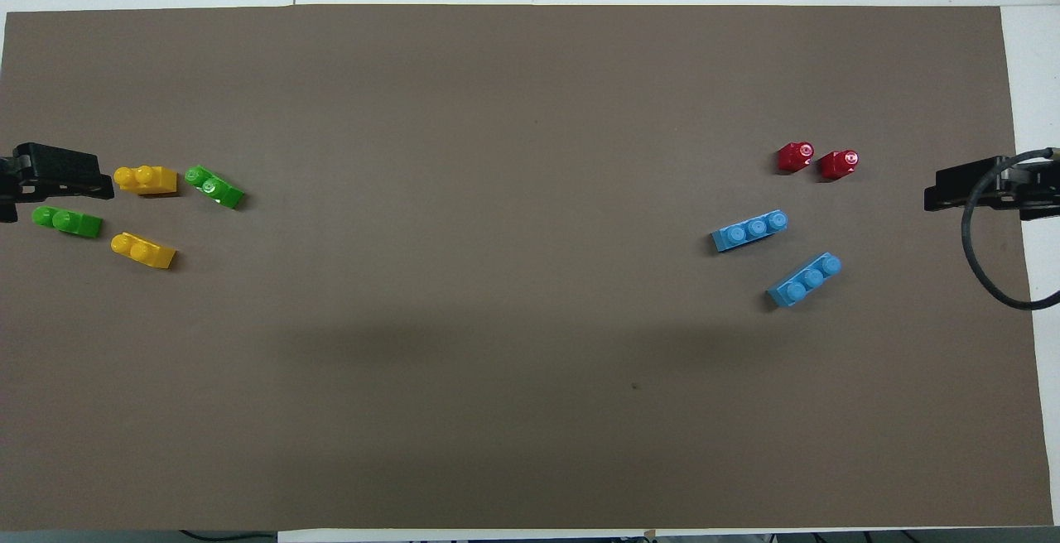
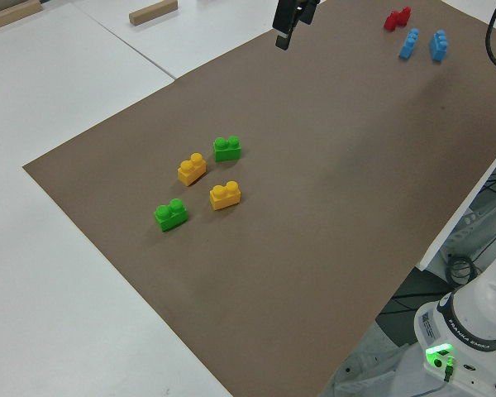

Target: Remove green block with left arm and hold with right

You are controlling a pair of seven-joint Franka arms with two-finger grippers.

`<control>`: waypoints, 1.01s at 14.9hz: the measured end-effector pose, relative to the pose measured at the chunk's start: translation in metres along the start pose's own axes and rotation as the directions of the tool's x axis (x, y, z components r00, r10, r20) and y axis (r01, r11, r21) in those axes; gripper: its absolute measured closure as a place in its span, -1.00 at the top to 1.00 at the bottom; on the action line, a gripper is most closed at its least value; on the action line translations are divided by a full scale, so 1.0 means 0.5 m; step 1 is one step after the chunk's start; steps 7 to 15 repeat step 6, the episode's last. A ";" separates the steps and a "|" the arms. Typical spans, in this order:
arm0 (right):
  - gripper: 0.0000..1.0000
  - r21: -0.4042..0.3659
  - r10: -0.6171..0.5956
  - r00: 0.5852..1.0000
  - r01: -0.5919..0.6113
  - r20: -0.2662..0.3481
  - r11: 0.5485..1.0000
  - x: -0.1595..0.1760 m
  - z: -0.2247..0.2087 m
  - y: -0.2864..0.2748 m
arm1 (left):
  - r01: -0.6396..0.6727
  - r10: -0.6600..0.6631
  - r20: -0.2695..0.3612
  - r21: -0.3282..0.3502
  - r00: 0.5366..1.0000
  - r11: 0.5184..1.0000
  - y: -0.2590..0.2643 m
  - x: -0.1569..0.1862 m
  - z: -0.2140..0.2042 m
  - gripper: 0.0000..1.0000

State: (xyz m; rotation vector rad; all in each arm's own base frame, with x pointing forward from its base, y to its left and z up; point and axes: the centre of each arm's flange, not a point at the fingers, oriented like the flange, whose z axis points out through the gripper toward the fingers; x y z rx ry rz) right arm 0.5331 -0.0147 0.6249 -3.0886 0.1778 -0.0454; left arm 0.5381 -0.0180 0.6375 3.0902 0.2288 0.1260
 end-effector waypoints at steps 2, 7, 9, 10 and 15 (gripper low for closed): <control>1.00 -0.002 -0.008 1.000 0.008 0.003 1.000 0.000 0.004 -0.008 | 0.001 -0.001 0.005 -0.001 1.000 1.000 0.000 0.001 0.003 1.00; 1.00 -0.045 -0.012 1.000 0.012 0.020 0.999 0.007 0.023 0.000 | 0.000 0.000 0.009 -0.001 1.000 1.000 0.000 0.000 0.004 1.00; 1.00 -0.045 -0.012 1.000 0.012 0.020 0.999 0.007 0.023 0.000 | 0.000 0.000 0.009 -0.001 1.000 1.000 0.000 0.000 0.004 1.00; 1.00 -0.045 -0.012 1.000 0.012 0.020 0.999 0.007 0.023 0.000 | 0.000 0.000 0.009 -0.001 1.000 1.000 0.000 0.000 0.004 1.00; 1.00 -0.045 -0.012 1.000 0.012 0.020 0.999 0.007 0.023 0.000 | 0.000 0.000 0.009 -0.001 1.000 1.000 0.000 0.000 0.004 1.00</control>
